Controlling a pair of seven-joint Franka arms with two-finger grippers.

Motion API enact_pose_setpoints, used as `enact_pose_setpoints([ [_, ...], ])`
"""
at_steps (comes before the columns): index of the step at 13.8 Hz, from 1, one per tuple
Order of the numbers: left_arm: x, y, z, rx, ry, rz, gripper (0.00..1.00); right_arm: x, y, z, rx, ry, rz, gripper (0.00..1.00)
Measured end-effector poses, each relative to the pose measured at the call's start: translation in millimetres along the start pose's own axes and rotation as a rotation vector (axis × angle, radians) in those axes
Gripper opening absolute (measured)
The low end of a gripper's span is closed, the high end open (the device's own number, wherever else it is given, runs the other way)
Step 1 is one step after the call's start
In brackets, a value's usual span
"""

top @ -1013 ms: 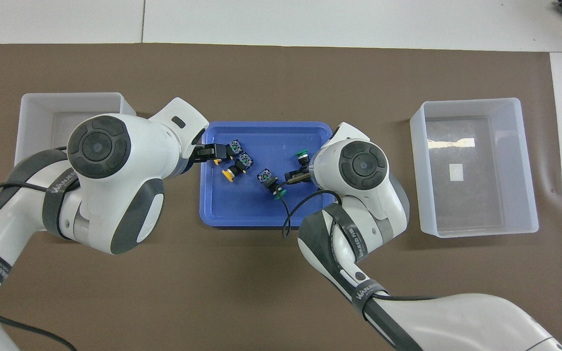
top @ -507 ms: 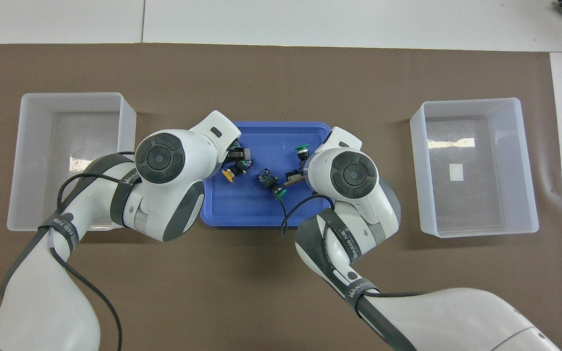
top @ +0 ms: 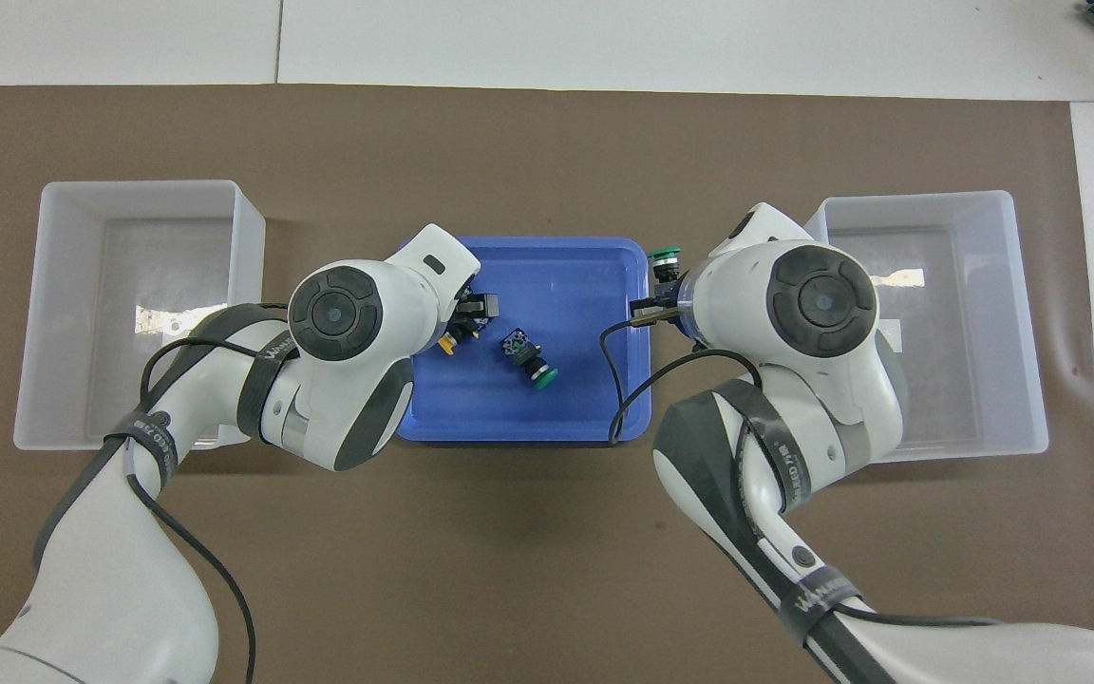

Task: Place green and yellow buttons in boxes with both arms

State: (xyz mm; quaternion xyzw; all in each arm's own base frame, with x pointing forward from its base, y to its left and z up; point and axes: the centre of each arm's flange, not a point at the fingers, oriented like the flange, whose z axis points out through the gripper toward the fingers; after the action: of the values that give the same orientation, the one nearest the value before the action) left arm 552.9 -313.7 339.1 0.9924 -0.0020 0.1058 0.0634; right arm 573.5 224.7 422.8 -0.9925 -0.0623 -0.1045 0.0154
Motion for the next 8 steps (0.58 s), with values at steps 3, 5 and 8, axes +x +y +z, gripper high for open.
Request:
enact_pose_setpoints([
  [3, -6.2, 12.8, 1.4, -0.01, 0.008, 0.067, 0.99, -8.3, 40.5, -17.3, -0.02, -0.007, 0.06, 0.32],
  [5, -8.0, 14.7, 6.9, -0.01, 0.006, 0.147, 0.99, -22.8, 70.6, -19.0, -0.037, -0.021, 0.102, 0.32],
  [8, -8.6, 13.8, 14.2, -0.009, 0.005, 0.232, 0.99, -38.0, 119.0, -26.2, -0.059, -0.025, 0.13, 0.32],
])
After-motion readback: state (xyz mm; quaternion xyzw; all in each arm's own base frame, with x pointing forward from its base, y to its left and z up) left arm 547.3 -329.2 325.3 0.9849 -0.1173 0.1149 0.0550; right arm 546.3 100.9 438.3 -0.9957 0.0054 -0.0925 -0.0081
